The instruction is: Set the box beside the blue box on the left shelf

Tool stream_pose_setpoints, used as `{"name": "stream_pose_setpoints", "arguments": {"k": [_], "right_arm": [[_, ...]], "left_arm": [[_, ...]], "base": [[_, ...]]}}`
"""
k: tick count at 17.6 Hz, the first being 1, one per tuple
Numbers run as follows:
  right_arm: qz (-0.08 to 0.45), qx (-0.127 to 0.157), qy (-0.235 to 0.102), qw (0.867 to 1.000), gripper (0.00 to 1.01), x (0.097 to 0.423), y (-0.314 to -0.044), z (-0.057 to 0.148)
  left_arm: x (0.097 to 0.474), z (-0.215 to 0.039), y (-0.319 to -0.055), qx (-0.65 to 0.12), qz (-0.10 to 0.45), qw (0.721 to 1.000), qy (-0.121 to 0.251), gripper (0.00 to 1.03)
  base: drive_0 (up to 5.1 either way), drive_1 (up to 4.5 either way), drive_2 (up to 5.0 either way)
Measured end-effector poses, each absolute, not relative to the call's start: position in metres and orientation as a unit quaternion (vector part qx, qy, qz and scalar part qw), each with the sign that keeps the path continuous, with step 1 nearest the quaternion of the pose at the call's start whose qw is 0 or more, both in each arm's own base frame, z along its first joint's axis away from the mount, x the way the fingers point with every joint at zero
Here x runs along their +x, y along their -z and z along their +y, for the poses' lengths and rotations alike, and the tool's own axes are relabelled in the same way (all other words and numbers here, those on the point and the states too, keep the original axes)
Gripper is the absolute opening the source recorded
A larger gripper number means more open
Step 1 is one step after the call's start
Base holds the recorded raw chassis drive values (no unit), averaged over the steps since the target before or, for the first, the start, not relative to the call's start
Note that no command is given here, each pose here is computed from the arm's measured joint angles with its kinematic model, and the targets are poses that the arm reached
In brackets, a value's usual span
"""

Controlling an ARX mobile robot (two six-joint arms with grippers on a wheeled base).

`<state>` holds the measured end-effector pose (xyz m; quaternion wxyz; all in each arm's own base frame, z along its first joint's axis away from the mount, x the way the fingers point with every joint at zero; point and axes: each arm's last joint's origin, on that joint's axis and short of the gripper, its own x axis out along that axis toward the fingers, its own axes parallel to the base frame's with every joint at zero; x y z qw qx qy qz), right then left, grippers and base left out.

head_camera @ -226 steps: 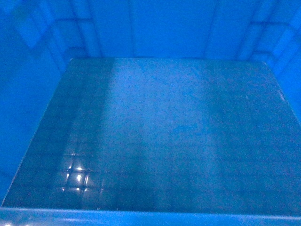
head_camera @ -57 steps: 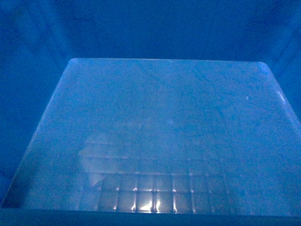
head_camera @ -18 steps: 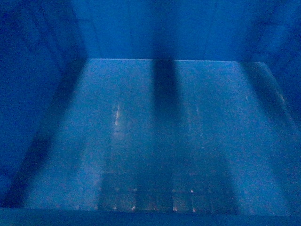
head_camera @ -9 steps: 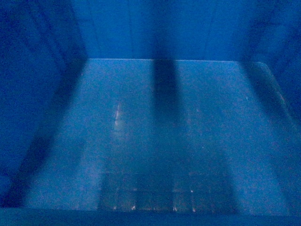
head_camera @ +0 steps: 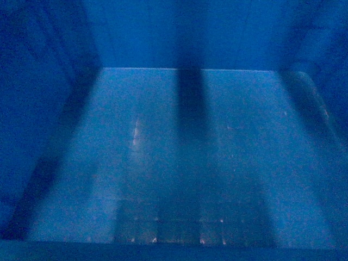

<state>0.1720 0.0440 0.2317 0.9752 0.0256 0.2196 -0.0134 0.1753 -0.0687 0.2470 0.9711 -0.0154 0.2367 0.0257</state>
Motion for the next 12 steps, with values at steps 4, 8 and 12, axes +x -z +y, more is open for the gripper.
{"name": "stream_pose_setpoints", "arguments": {"k": [4, 8, 12], "right_arm": [[0.219, 0.026, 0.014, 0.975, 0.09, 0.172, -0.232, 0.044], [0.179, -0.003, 0.042, 0.983, 0.11, 0.200, -0.229, 0.057], [0.311, 0.022, 0.020, 0.950, 0.09, 0.232, -0.195, 0.053]], "left_arm": [[0.176, -0.069, -0.248, -0.012, 0.225, 0.974, -0.029, 0.08], [0.194, -0.064, -0.235, 0.048, 0.136, 0.984, -0.100, 0.11], [0.219, -0.057, -0.205, 0.045, 0.255, 0.962, -0.093, 0.11]], "base": [[0.0, 0.00, 0.0], [0.0, 0.00, 0.0], [0.0, 0.00, 0.0]]}}
